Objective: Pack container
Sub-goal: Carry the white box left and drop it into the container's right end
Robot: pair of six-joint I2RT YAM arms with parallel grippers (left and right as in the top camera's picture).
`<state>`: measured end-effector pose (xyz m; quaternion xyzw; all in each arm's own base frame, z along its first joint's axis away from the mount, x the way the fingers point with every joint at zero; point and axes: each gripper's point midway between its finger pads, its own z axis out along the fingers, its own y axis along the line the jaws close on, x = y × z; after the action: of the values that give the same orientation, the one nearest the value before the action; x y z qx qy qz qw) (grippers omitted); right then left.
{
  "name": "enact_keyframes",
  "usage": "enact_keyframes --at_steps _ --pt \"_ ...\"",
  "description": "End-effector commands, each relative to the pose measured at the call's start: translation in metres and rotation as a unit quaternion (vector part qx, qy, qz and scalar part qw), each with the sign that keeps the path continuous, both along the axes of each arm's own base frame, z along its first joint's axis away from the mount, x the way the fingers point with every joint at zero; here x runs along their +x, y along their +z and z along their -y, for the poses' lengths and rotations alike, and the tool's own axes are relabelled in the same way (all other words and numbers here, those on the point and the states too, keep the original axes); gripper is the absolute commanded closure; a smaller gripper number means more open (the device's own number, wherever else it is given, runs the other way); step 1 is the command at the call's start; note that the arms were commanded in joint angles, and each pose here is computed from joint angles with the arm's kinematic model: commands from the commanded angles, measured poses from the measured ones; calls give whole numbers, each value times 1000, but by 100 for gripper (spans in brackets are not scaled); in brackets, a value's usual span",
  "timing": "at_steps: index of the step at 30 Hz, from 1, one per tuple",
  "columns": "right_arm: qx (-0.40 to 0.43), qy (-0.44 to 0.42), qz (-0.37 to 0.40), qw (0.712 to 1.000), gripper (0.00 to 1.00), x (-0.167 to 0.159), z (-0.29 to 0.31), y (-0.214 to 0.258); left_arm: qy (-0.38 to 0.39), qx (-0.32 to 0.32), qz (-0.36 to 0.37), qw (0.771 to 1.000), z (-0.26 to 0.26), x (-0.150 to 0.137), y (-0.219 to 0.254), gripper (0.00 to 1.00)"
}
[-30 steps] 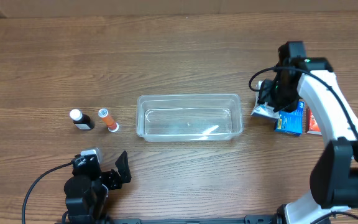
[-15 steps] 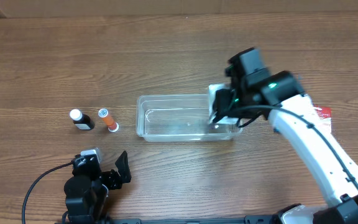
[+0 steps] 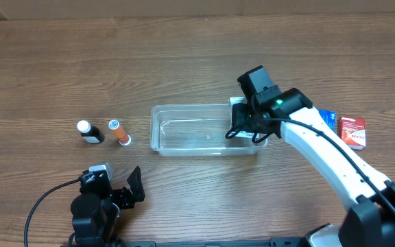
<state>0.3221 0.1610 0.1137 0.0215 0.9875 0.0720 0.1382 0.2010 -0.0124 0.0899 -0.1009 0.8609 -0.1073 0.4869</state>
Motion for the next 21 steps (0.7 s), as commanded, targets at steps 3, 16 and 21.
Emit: enact_keyframes --at_steps 3,16,21 --pt "-37 -10 -30 999 29 4 7 -33 8 -2 3 1000 -2 1 0 0" --pt "-30 -41 85 995 17 19 29 72 8 -2 3 1000 -2 1 0 0" --pt "-34 -145 129 980 5 27 105 108 8 -2 3 1000 -2 1 0 0"
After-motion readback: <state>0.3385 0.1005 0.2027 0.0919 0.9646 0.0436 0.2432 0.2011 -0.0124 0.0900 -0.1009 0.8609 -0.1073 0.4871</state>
